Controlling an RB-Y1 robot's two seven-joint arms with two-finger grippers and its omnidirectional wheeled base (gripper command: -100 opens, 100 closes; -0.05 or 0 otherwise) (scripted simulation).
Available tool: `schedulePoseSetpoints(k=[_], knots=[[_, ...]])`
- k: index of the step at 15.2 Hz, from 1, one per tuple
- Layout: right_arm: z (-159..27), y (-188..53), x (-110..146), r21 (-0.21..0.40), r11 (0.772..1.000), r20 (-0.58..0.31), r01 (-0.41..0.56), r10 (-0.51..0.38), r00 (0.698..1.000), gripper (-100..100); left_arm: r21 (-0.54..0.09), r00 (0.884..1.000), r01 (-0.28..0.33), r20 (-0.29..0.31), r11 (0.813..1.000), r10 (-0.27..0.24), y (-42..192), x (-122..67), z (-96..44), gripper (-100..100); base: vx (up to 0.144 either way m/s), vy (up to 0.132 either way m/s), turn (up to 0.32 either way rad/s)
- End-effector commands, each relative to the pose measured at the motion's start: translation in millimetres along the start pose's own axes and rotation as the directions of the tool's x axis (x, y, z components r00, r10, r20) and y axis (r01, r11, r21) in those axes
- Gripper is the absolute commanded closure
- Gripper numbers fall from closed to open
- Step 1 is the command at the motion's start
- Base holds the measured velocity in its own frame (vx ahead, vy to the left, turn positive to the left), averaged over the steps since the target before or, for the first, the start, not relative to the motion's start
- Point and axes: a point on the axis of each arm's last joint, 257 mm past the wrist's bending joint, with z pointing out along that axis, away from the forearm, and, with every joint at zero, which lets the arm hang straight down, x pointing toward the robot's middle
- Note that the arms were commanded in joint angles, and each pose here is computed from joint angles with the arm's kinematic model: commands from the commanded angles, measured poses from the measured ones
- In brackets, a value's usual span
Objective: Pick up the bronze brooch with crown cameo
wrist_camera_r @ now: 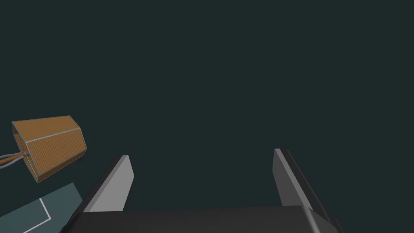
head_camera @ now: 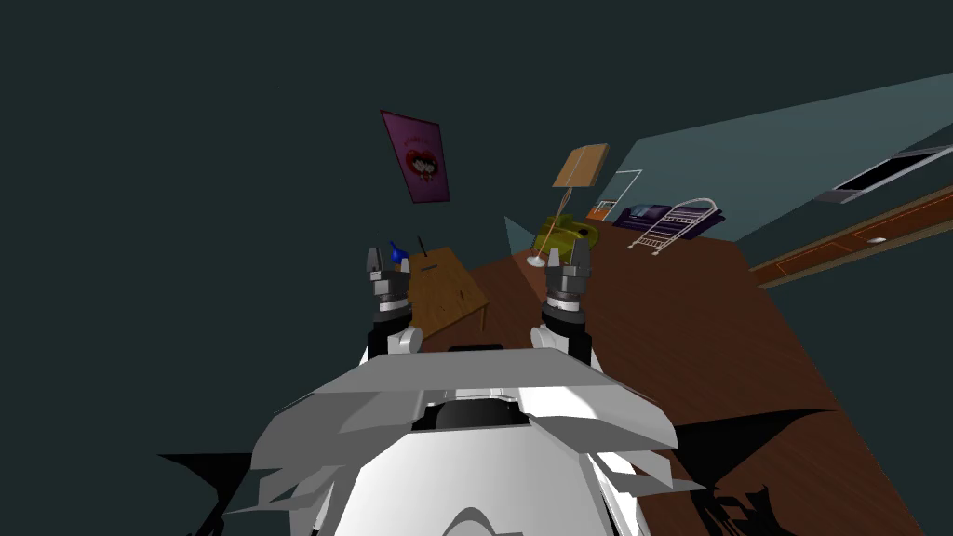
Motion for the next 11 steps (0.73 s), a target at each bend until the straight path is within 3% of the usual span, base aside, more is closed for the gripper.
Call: schedulePoseSetpoints(k=[1,6,8,11], knots=[[0.0,0,0,0.0,1.0,0.0,0.0,0.0,1.0,0,-0.019,0.999,-0.018,-0.036,1.0,0.017,6,2.8,-1.1,-100,-0.027,-0.032,0.006],[0.0,0,0,0.0,1.0,0.0,0.0,0.0,1.0,0,-0.087,0.992,-0.069,-0.111,0.994,0.059,31,5.3,-4.7,-100,-0.036,-0.085,0.015],[0.0,0,0,0.0,1.0,0.0,0.0,0.0,1.0,0,-0.151,0.984,-0.112,-0.155,0.982,0.088,55,2.6,-8.3,-100,0.012,-0.111,0.018],[0.0,0,0,0.0,1.0,0.0,0.0,0.0,1.0,0,-0.193,0.979,-0.137,-0.175,0.972,0.103,70,-0.4,-11.0,-100,0.025,-0.111,0.018]])
